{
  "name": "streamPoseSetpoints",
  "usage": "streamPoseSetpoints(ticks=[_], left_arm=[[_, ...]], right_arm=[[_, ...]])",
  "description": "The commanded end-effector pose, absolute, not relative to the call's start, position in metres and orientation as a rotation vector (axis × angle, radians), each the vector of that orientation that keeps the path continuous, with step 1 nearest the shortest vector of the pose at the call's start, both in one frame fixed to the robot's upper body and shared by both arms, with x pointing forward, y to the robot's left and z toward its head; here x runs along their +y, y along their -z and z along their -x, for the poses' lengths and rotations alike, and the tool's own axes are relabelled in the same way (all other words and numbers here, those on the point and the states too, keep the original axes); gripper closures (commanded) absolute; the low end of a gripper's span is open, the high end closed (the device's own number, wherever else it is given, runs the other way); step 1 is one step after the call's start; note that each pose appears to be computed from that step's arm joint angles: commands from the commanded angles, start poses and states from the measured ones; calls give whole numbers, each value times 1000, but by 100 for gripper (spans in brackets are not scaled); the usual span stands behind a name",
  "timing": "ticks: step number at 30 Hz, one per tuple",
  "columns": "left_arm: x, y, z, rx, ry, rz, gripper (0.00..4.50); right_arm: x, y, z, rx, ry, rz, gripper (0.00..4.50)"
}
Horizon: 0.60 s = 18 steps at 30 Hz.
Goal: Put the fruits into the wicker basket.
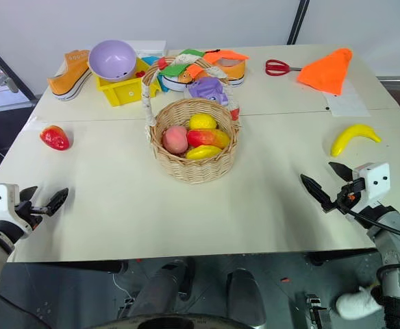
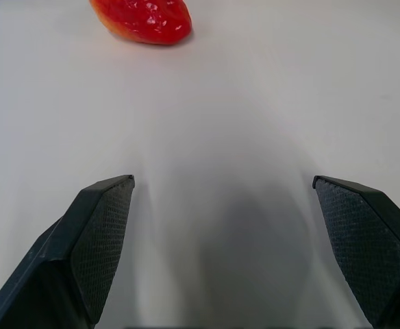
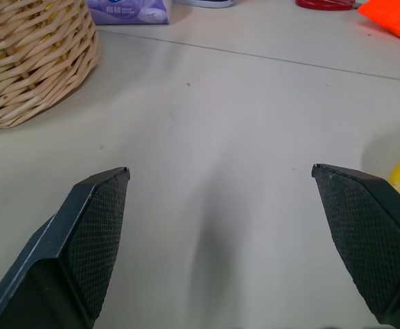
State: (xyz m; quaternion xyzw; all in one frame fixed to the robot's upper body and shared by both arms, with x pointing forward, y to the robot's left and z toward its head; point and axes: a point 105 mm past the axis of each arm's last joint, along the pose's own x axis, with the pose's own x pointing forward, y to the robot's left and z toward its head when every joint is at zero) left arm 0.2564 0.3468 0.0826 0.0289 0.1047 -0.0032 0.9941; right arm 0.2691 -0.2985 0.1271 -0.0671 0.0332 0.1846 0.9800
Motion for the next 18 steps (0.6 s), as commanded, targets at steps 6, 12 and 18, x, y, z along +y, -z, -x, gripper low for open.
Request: streamPoseSetpoints(ticks=[6, 12, 18], left_arm=[[343, -100, -262, 145, 9, -71, 0], [340, -117, -276, 81, -19, -45, 0], [341, -143, -307, 30, -153, -91, 0]], right_arm=[[-287, -141, -267, 30, -404, 170, 5], [-246, -165, -262, 7, -587, 202, 5], [-171, -185, -242, 9, -919, 224, 5]])
